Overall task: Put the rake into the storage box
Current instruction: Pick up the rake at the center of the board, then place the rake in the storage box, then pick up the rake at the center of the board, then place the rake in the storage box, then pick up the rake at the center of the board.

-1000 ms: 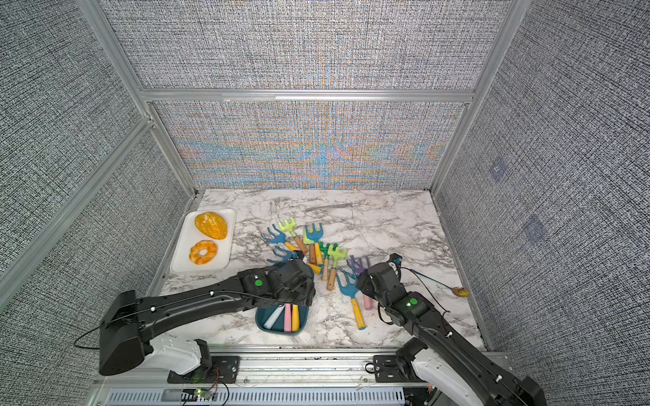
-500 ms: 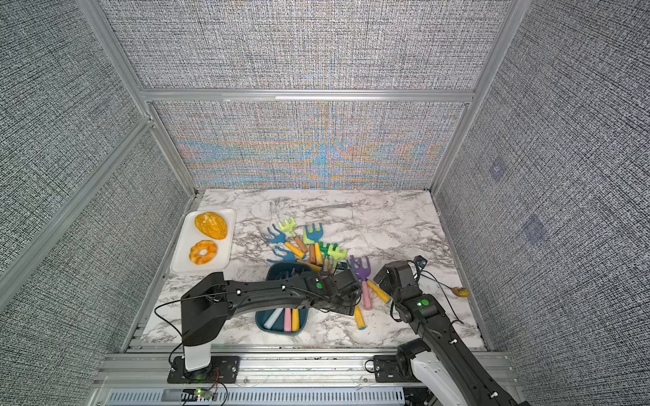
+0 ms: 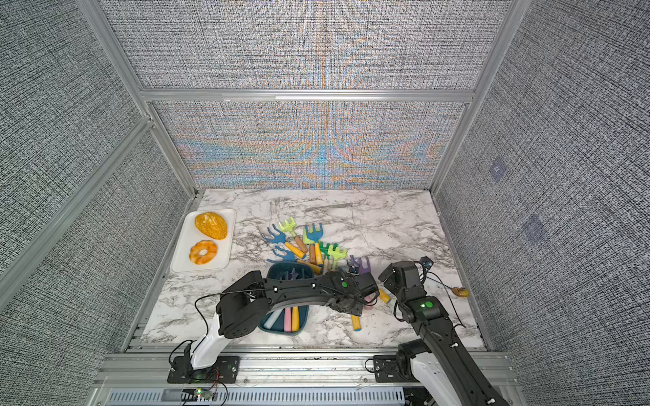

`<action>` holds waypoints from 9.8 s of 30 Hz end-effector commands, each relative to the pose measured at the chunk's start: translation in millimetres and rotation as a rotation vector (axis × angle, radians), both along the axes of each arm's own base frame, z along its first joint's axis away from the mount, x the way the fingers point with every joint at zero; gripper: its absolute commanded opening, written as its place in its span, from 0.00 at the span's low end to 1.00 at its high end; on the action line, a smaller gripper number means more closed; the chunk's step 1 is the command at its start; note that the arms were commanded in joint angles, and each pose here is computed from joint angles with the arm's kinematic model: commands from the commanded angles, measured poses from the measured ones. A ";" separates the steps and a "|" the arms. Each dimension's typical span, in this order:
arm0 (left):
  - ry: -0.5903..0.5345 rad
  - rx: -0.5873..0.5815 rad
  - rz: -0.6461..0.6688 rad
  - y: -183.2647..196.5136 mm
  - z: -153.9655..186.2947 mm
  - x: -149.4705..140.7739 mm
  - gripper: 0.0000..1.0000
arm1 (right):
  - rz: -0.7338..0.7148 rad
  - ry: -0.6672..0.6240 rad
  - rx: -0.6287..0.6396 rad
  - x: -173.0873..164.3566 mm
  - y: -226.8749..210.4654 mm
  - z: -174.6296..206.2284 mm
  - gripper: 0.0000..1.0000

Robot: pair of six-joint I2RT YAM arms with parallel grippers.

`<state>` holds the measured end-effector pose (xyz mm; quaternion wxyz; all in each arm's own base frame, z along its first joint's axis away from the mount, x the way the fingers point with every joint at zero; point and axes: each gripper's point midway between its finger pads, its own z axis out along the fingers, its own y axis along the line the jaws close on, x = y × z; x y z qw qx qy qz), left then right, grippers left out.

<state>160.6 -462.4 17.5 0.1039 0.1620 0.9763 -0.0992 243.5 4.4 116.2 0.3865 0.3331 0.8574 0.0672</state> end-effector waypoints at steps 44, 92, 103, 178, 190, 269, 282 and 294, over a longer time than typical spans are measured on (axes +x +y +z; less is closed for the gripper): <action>-0.259 0.212 0.010 189.3 85.6 8.0 0.00 | 0.231 0.000 0.109 4.2 38.1 -1.2 0.99; -0.207 0.172 0.117 257.0 67.8 15.1 0.39 | 0.346 0.024 0.167 -7.3 58.1 -8.8 0.99; -0.256 0.183 0.203 285.3 75.3 29.2 0.71 | 0.140 0.134 0.121 -32.1 31.1 -30.9 0.94; -0.361 0.001 0.509 366.4 89.9 33.3 0.99 | 0.975 0.167 0.326 -79.8 359.7 21.8 0.00; -0.387 -0.030 0.507 371.5 95.5 28.9 0.99 | 0.810 0.222 0.286 -74.3 363.0 -15.8 0.00; -0.239 -0.008 0.374 302.4 91.1 83.1 0.99 | 0.232 0.330 0.099 14.8 26.0 -98.7 0.92; -0.251 -0.009 0.371 304.5 89.3 82.3 0.99 | 0.183 0.437 -0.036 -4.0 29.0 -113.6 0.53; -0.243 -0.021 0.408 313.5 84.1 72.2 0.99 | 0.287 0.486 -0.067 -9.3 59.5 -124.5 0.48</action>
